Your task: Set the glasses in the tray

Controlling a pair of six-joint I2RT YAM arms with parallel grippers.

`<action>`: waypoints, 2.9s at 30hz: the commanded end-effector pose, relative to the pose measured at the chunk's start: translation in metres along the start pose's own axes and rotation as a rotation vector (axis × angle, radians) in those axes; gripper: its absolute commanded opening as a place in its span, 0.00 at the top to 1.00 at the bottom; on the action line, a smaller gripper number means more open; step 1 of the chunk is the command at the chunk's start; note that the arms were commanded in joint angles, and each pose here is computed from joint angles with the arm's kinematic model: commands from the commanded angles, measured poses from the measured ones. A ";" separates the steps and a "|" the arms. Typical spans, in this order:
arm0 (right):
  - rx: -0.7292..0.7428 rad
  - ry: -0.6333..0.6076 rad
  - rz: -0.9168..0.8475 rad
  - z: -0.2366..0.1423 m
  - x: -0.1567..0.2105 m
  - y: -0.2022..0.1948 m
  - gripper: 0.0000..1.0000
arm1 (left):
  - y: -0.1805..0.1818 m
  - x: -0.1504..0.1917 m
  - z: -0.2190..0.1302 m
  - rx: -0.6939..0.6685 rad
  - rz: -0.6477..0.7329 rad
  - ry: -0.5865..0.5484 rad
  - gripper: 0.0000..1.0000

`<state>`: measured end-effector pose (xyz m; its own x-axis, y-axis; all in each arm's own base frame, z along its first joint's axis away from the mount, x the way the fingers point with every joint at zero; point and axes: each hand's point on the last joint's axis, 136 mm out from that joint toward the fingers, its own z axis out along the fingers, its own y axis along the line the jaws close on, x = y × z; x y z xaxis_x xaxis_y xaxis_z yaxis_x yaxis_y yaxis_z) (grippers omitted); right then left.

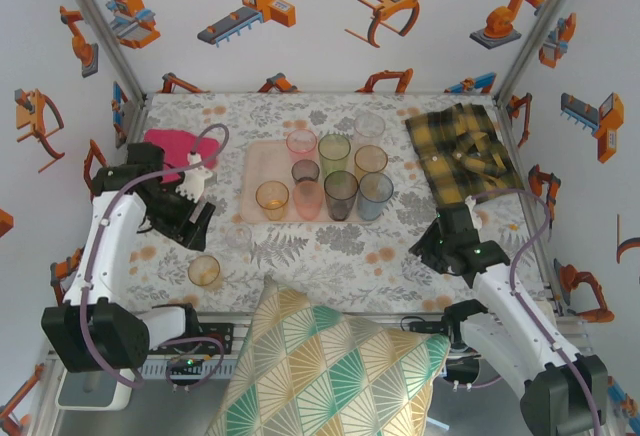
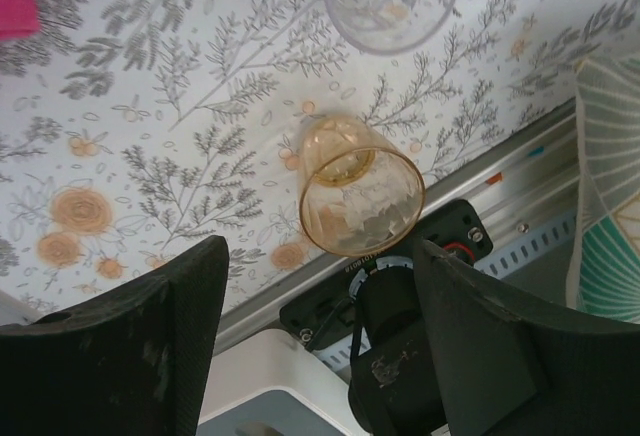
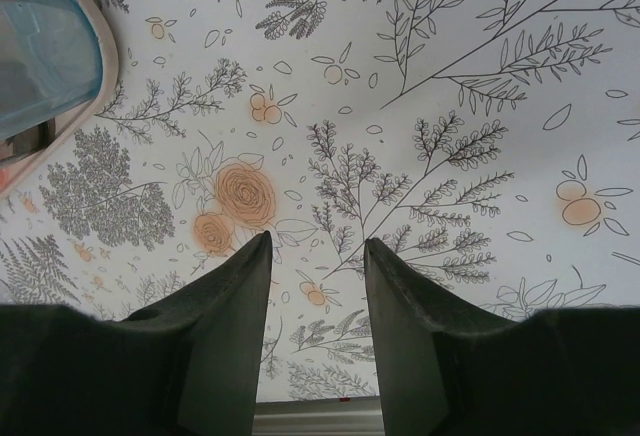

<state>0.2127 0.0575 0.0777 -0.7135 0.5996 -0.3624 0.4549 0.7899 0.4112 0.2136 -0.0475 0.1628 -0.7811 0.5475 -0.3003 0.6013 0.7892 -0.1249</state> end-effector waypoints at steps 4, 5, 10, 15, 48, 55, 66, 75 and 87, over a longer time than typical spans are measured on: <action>0.000 -0.020 -0.003 0.000 -0.001 -0.004 0.58 | -0.009 0.017 0.013 0.036 0.066 0.023 0.33; -0.001 -0.021 -0.005 0.000 0.000 -0.005 0.58 | -0.009 0.019 0.015 0.033 0.068 0.024 0.33; 0.002 -0.021 0.000 0.000 0.001 -0.007 0.58 | -0.009 0.028 0.023 0.018 0.082 0.031 0.34; 0.004 -0.020 -0.003 0.001 0.000 -0.007 0.58 | -0.008 0.031 0.023 -0.006 0.096 0.025 0.35; 0.000 -0.005 0.006 0.007 0.007 -0.010 0.58 | 0.007 0.033 0.070 -0.048 0.168 0.040 0.45; -0.003 -0.005 0.007 0.007 0.007 -0.010 0.58 | 0.006 0.027 0.070 -0.043 0.157 0.016 0.52; -0.002 -0.005 0.009 0.007 0.007 -0.010 0.58 | 0.007 0.028 0.075 -0.050 0.159 0.017 0.62; 0.000 -0.002 0.006 0.009 0.006 -0.010 0.58 | 0.009 0.022 0.070 -0.076 0.156 -0.002 0.75; 0.003 -0.002 0.002 0.010 0.006 -0.009 0.58 | 0.005 0.017 0.052 -0.083 0.138 -0.015 0.84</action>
<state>0.2084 0.0575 0.0657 -0.7170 0.5983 -0.3577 0.4517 0.7896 0.4154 0.2125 -0.0458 0.0928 -0.6898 0.6574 -0.3033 0.6908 0.7230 -0.0041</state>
